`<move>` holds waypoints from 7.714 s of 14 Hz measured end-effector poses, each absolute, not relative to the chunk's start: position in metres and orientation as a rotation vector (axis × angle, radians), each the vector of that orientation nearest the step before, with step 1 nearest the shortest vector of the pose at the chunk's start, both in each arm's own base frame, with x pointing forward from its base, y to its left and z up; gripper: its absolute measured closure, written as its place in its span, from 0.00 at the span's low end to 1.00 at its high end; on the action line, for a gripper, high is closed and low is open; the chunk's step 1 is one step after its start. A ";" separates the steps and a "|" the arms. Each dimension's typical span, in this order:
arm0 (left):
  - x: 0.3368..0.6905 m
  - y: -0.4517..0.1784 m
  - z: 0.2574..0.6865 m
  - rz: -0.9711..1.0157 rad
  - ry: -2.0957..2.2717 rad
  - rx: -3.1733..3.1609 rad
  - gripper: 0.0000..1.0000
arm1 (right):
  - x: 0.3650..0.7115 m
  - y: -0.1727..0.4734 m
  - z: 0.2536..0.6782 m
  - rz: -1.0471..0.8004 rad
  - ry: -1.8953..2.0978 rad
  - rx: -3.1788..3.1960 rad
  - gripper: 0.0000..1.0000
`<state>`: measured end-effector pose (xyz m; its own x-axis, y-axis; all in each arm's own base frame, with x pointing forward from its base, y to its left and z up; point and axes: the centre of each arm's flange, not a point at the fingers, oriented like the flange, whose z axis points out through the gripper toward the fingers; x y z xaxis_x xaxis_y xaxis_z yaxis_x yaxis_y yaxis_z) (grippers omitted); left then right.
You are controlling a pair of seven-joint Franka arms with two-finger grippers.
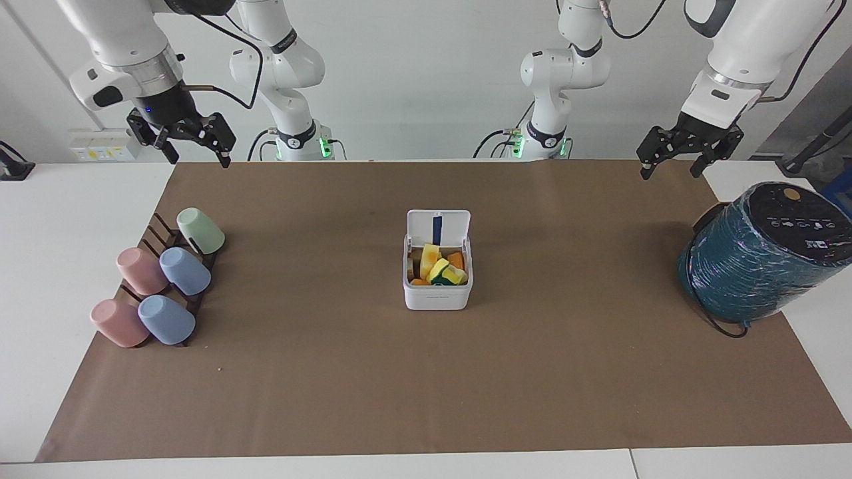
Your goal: Close trash can lid
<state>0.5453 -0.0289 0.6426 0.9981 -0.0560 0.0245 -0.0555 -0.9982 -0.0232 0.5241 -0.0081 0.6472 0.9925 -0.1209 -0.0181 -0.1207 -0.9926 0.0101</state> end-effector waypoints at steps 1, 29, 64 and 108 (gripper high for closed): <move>0.545 -0.030 0.643 -0.039 0.090 -3.118 0.00 | 0.524 -0.009 0.648 -0.028 -0.188 3.127 0.00; 0.426 -0.365 0.552 -0.209 0.271 -3.187 0.99 | 0.542 -0.014 0.642 -0.065 -0.175 3.124 0.00; 0.523 -0.392 0.413 -0.449 0.162 -3.286 0.99 | 0.542 -0.014 0.643 -0.065 -0.173 3.124 0.00; 0.545 -0.024 0.671 -0.108 0.013 -3.144 0.00 | 0.542 -0.016 0.643 -0.065 -0.178 3.124 0.00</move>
